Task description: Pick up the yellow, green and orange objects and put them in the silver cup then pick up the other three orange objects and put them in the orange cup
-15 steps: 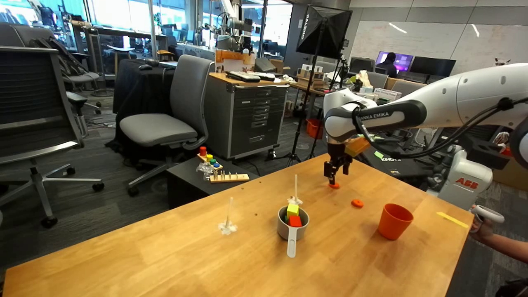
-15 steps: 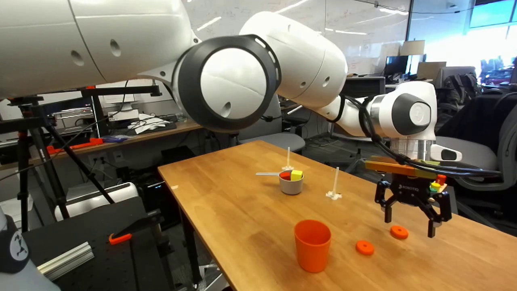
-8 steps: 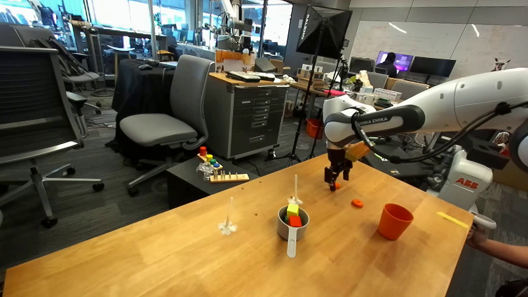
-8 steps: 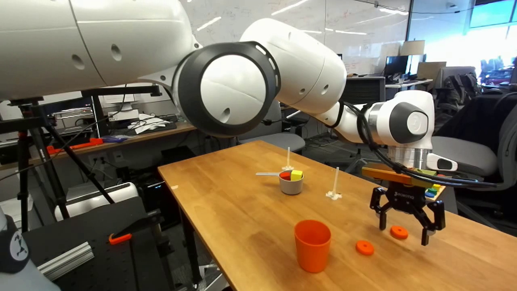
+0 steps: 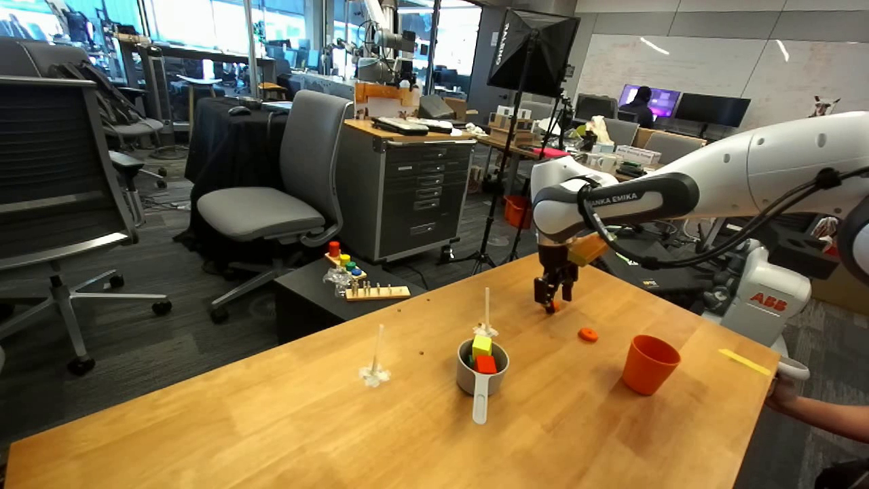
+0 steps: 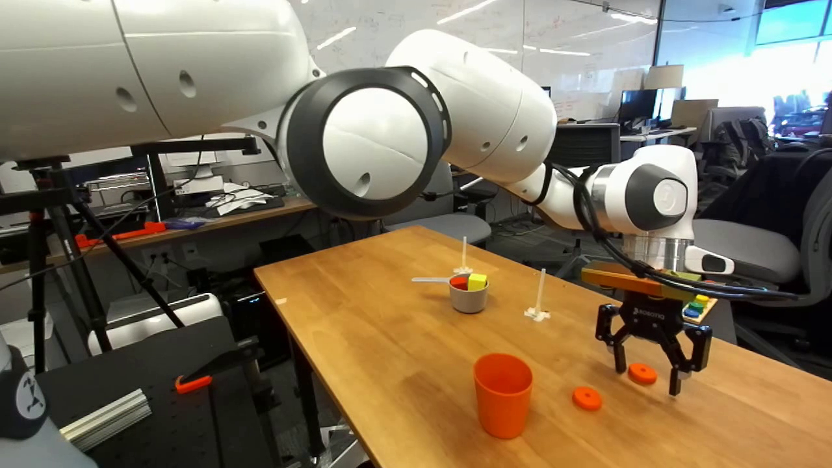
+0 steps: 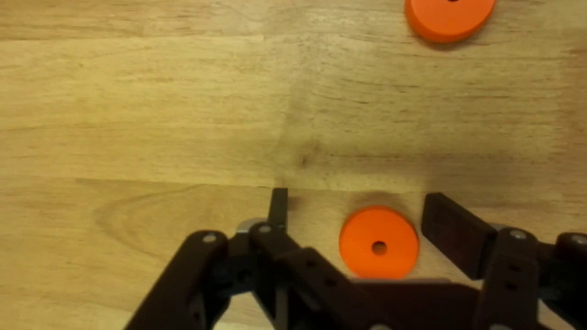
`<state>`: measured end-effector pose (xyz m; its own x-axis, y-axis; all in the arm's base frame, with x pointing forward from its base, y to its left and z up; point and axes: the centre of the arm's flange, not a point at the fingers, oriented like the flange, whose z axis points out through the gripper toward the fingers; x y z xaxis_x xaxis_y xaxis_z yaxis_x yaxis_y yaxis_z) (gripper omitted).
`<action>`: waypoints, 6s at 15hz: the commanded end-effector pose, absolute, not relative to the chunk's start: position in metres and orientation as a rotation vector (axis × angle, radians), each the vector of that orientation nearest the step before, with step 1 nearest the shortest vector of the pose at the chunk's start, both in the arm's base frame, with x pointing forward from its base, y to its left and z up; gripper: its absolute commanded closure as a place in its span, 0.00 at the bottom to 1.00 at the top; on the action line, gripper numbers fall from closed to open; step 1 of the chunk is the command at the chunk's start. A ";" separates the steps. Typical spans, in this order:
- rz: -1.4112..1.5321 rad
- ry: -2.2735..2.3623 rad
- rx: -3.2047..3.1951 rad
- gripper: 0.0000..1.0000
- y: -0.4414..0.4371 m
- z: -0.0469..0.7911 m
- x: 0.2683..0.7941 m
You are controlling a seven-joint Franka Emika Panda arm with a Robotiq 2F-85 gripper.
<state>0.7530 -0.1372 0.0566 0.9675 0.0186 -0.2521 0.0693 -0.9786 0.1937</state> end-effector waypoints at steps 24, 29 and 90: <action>-0.062 -0.229 2.949 0.00 -0.168 0.069 0.850; -0.120 -0.226 2.982 0.00 -0.168 0.047 0.841; -1.172 0.444 2.867 0.93 -0.057 0.171 0.648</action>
<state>0.7214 -0.0660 0.1638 0.7628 0.2013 -0.6144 0.2132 -0.9755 -0.0550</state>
